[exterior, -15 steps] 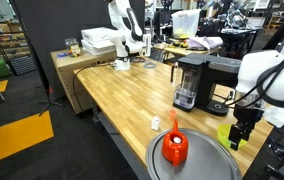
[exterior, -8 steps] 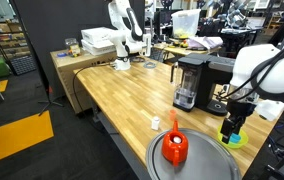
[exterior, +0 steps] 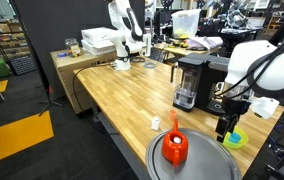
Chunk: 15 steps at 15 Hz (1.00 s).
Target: Put the blue cup in the yellow bowl then put the yellow bowl on the gray plate
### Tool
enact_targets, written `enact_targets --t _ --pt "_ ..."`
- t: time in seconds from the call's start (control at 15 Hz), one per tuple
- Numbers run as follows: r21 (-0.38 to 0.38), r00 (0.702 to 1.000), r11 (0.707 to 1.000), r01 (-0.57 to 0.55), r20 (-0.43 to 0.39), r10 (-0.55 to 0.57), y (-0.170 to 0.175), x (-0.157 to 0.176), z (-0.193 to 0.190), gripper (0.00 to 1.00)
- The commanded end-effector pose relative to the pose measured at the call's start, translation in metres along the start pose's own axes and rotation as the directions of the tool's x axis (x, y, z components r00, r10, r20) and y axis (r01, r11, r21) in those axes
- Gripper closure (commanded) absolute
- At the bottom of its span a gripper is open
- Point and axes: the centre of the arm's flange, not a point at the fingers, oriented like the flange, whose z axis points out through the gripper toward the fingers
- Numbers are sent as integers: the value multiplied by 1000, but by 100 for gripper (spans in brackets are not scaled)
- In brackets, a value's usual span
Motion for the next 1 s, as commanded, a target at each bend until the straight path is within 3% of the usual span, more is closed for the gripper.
enact_targets --t 0.0,0.27,0.67,0.93 --pt "-4 1000 1000 8 16 -8 -1 7 2 0" --pt "-11 999 1000 15 30 -15 -4 12 10 0" --pt "-115 993 991 -72 86 82 12 24 36 0" --pt "-120 991 990 -79 94 91 11 36 40 0"
